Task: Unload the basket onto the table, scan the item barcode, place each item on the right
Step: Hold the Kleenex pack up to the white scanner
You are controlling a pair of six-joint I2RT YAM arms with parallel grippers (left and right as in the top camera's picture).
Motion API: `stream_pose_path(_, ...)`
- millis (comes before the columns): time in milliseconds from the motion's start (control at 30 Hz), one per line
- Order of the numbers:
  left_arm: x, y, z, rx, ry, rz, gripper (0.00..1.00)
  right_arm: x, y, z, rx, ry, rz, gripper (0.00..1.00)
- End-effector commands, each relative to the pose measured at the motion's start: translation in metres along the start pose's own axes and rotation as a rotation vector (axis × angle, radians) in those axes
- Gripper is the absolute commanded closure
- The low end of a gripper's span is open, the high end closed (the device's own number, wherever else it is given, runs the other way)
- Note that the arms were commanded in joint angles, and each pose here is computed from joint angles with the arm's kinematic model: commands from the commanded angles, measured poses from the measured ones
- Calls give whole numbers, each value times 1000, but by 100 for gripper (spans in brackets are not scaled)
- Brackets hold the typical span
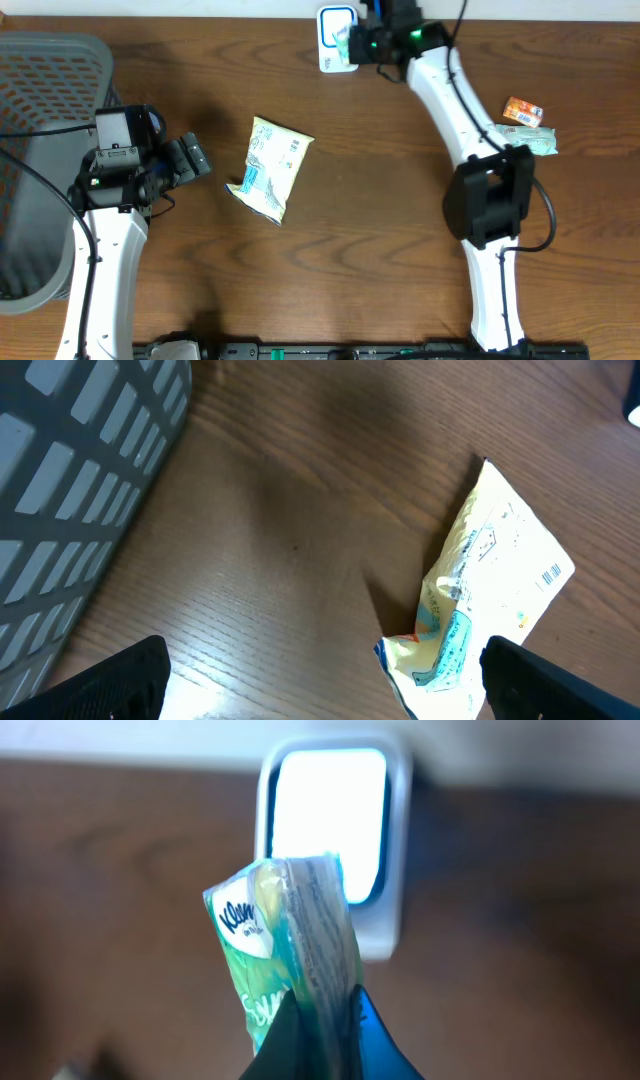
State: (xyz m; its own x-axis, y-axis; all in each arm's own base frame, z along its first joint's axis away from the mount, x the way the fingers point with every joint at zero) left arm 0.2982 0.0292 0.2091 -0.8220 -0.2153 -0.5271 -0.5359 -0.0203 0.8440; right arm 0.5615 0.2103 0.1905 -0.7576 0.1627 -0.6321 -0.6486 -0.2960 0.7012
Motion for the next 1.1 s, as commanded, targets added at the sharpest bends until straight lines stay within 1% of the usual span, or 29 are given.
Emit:
stream_pose_path(0,0,0,1,-4,4,4,2,-16,7,6,250,186,-190,99)
stream_pose_path(100,0,0,1,-4,4,4,2,-21,3,24,282,339,-281,99)
stream_pose_path(267,0,0,1,-4,4,4,3,-22,-9,33,338,486,-356,99)
stream_pose_path(400,0,0,1,-4,4,4,2,-17,-21,33,356,587,-350,99)
stream_pose_path(700,0,0,1,-4,4,4,2,2,-52,24,405,858,-265,99)
stream_pose_path(767,0,0,1,-4,4,4,2,6,-58,22,411,894,-252,99)
stream_pose_path(1067,0,0,1,-4,4,4,3,5,-60,21,417,892,-266,99)
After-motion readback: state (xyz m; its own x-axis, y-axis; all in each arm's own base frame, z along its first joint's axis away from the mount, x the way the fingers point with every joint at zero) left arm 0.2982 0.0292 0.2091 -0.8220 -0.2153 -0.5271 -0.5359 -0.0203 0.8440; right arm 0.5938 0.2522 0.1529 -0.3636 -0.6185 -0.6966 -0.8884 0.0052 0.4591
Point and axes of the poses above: each gripper's point midway between its finger pads, its own y axis back along the fingers, its own z axis along the line the jaws close on, x = y × z, the point moved 5 cm from there along y, back along the fingers, and after that the axes turned 12 degrees about -y, right-handed, at the moved point
